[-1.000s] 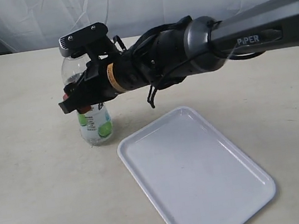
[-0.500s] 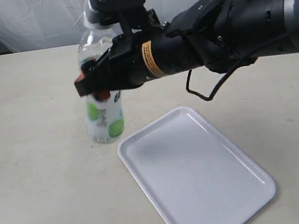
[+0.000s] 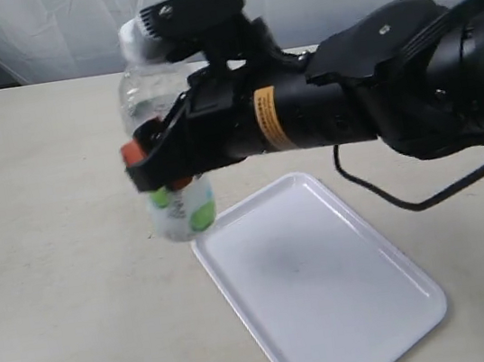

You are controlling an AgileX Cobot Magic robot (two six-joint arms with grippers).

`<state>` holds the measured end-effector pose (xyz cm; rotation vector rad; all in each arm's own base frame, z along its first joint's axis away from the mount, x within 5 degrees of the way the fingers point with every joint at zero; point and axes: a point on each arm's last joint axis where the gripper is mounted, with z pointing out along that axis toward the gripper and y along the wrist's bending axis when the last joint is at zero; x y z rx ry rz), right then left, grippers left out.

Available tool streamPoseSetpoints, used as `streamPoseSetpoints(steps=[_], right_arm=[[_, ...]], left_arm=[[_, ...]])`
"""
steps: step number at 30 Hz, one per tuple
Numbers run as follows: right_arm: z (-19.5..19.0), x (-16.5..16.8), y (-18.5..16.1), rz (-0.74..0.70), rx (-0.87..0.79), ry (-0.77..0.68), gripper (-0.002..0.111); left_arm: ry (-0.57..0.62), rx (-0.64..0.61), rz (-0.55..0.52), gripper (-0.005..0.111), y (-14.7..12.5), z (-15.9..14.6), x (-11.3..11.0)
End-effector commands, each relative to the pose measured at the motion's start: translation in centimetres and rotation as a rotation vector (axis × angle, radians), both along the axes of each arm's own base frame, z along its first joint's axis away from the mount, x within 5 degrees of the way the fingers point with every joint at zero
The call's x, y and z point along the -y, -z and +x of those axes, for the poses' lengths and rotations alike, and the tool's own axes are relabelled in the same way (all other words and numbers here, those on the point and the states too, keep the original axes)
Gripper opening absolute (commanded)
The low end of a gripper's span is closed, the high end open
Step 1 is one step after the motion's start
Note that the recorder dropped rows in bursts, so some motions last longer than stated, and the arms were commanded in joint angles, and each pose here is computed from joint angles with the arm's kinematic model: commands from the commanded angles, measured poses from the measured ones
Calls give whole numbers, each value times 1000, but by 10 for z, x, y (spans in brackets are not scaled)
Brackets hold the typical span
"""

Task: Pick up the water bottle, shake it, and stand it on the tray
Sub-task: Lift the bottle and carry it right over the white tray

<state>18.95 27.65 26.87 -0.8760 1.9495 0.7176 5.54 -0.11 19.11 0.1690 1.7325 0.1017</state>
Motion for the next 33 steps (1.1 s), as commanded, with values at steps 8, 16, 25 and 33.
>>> streamPoseSetpoints(steps=[8,16,25,33], right_arm=[[-17,34,-45,112,118,104,-1],[-42,41,-5,65,-75,-34,-1],[-48,63,-18,95,4,38,-1],[-46,59,-16,89,-7,32,-1]], left_arm=[[1,11,-6,0,0,0,0],[1,11,-6,0,0,0,0],[1,11,-6,0,0,0,0],[1,11,-6,0,0,0,0]])
